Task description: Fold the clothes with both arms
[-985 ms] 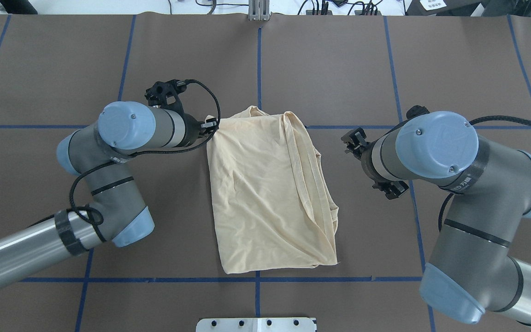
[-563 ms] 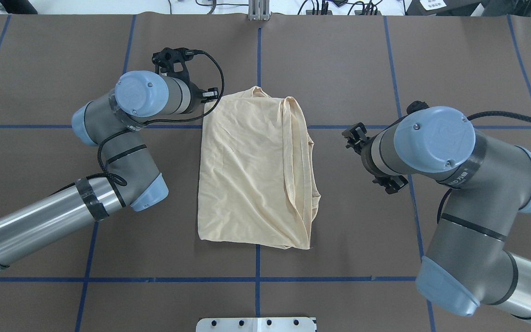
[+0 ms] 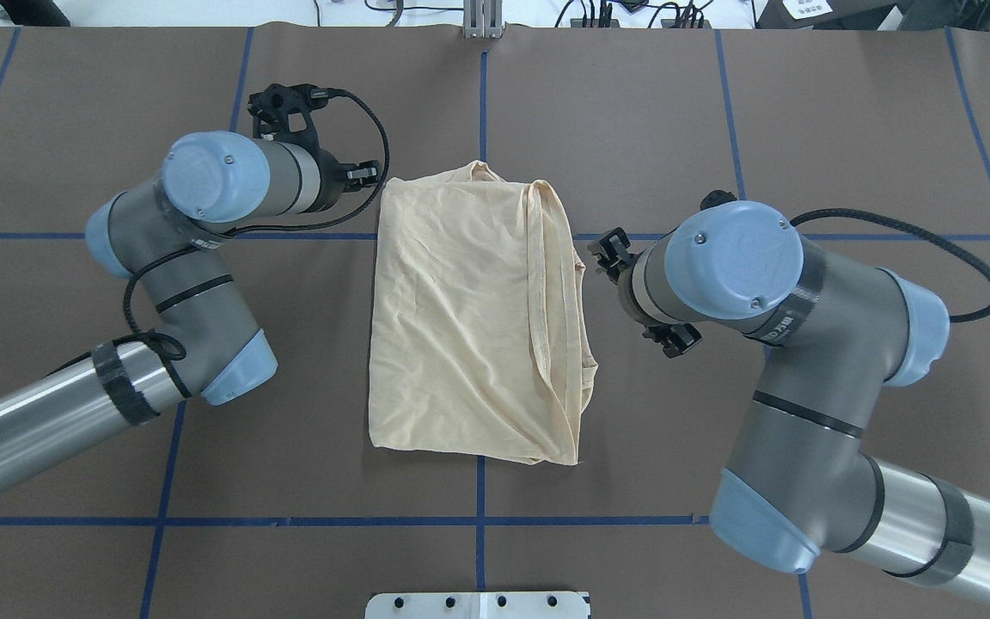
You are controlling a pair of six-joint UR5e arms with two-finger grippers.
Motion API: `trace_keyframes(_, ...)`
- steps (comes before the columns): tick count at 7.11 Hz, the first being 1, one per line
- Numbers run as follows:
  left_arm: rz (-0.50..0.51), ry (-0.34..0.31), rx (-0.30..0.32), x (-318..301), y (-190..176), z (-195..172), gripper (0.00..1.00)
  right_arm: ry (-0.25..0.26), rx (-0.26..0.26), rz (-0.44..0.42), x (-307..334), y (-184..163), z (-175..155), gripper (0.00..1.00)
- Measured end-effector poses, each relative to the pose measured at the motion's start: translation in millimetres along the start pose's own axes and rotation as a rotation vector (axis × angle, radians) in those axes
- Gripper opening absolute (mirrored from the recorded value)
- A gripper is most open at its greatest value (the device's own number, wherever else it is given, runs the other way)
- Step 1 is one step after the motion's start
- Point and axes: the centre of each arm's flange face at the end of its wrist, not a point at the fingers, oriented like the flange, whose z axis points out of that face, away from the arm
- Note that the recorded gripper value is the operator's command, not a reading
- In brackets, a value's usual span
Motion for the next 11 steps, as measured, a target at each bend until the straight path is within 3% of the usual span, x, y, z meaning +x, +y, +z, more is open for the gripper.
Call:
trace_keyframes(2, -0.007, -0.011, -0.011, -8.6, 5.0, -36.4, 0.59, -0.014, -0.018, 0.034, 16.1, 33.5, 23.9, 0.99)
trace_keyframes(6, -0.015, -0.017, -0.016, -10.5, 7.6, -44.9, 0.59, 0.05, -0.063, 0.018, 64.8, 93.0, 40.5, 0.99)
trace_keyframes(11, -0.016, -0.013, -0.016, -8.3, 7.2, -45.8, 0.59, 0.091, -0.048, 0.006, 79.6, 107.2, 60.6, 0.98)
